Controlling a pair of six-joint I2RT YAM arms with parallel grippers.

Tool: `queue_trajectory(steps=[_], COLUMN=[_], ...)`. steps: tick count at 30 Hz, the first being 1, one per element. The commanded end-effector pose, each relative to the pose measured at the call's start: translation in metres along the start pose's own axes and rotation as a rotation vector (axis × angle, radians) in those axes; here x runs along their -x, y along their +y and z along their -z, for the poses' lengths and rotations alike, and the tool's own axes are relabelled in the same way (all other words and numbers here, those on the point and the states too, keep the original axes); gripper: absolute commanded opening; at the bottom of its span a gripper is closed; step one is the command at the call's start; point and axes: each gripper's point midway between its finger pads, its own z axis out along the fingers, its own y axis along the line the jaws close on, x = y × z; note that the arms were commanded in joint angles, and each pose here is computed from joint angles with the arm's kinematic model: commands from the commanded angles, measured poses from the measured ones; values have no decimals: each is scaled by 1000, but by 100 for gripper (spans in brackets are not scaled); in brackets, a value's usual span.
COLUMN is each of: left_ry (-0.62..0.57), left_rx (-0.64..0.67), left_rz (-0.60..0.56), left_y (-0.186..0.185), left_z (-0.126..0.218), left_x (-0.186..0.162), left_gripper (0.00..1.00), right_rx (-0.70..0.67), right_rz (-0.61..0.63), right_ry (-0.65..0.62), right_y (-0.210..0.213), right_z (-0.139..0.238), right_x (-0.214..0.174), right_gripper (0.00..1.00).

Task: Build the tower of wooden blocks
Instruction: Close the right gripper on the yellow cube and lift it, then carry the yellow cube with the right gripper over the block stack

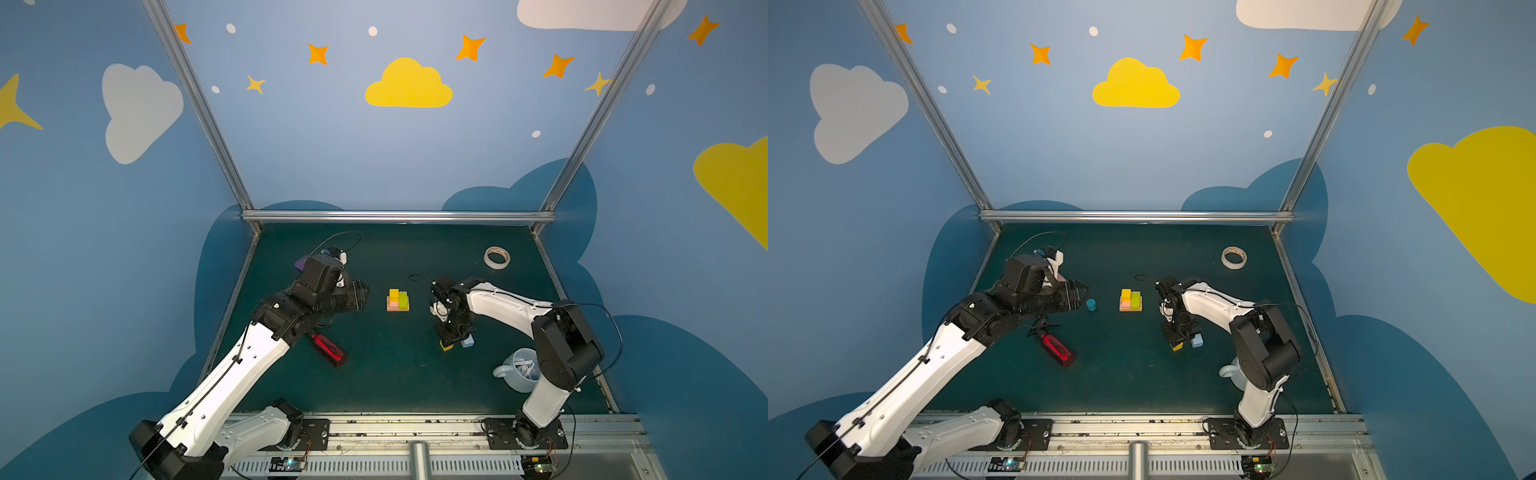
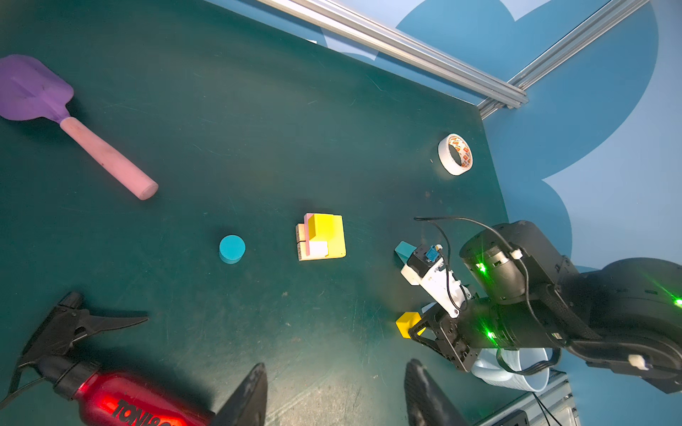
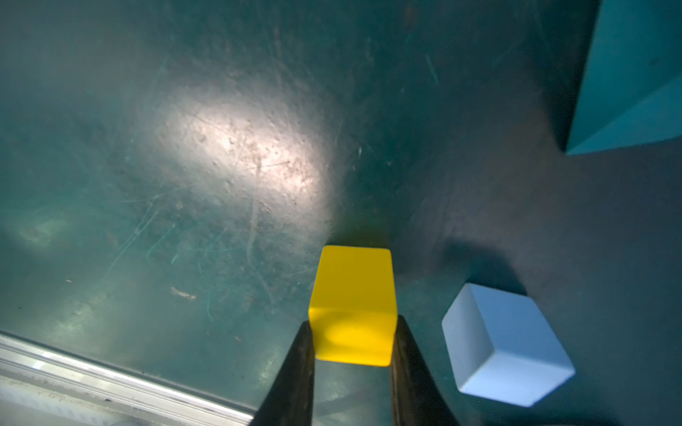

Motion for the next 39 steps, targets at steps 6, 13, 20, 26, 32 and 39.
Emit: queue_trajectory(steps=[6, 13, 20, 26, 32, 39], left_ry=[-4, -3, 6, 13, 7, 16], left_rx=[10, 22, 16, 17, 14, 16], left_rz=[8, 18, 37, 43, 47, 51], left_y=[6, 10, 11, 14, 14, 17], left_z=[0, -8, -18, -18, -16, -16], left_x=[-3, -2, -2, -3, 0, -4], left_gripper=[59, 58, 57, 56, 57, 56], right_rx=[-6, -28, -11, -12, 46, 57], right_rz=[-43, -66, -83, -137, -206, -232], right_ry=[-22, -80, -94, -105, -139, -140], right_y=[7, 11, 23, 27, 39, 47], right_z=[33, 61, 67, 66, 69, 68], right_x=[22, 58, 101, 126, 146, 163], right_gripper=[12, 9, 6, 6, 6, 6])
